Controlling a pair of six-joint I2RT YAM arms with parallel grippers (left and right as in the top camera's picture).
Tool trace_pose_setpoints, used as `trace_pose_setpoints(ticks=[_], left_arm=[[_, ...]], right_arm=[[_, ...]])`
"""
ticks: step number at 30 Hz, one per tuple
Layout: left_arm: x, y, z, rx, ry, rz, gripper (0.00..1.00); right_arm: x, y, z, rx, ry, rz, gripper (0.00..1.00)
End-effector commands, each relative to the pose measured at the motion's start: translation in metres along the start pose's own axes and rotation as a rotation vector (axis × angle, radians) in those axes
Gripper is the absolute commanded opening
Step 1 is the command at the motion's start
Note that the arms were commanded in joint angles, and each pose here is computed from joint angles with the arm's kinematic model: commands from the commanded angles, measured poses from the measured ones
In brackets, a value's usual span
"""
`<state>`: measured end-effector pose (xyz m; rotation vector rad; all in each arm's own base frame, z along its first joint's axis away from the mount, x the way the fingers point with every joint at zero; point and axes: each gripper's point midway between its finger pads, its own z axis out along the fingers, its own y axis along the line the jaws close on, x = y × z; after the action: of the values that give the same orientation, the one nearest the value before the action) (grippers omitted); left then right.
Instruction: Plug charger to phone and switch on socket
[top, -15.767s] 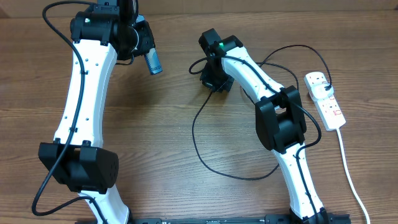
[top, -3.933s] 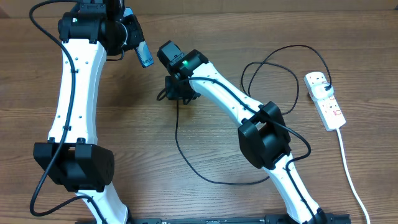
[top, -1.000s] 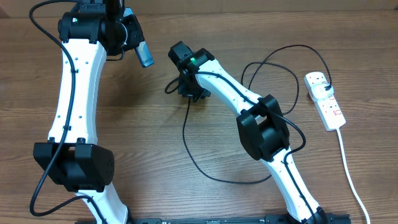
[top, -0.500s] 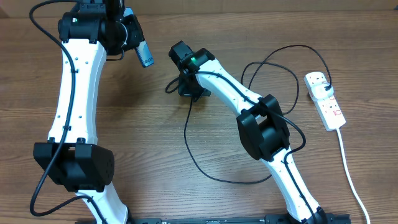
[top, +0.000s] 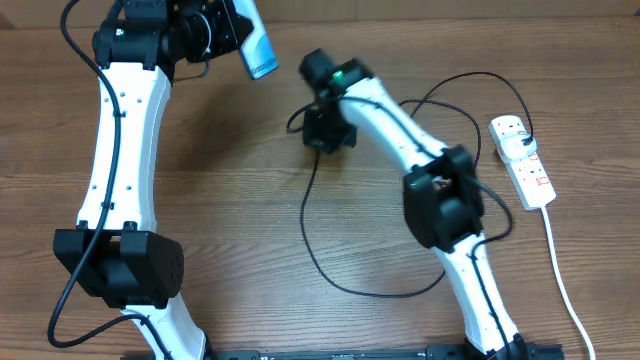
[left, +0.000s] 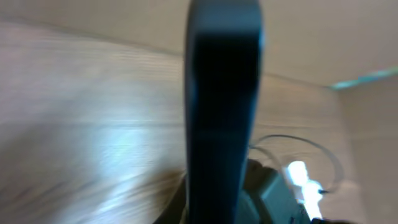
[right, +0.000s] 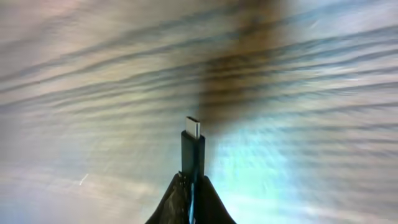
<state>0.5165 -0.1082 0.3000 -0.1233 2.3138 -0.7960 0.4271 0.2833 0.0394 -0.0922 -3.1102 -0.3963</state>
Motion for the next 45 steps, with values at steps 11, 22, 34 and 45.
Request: trace_pose_setpoints(ticks=[11,22,34,45], left_arm=[[-0.022,-0.11,-0.043,0.592,-0.045,0.215,0.04],[-0.017,-0.169,-0.102,0.952,0.064,0.282,0.04],[-0.016,-0.178,-0.115,0.964,0.239,0.014,0.04],[-0.017,-0.177,-0.115,0.959,0.243,-0.012,0.04]], right_arm=[[0.066,0.037,-0.299,-0.637,-0.288,-0.575,0.04],[0.107,0.045,-0.346,-0.658,-0.386,-0.705,0.04],[0.093,0.056,-0.359,-0.684,-0.472,-0.719,0.04],[0.102,0.066,-0.361,-0.726,-0.455,-0.747,0.04]])
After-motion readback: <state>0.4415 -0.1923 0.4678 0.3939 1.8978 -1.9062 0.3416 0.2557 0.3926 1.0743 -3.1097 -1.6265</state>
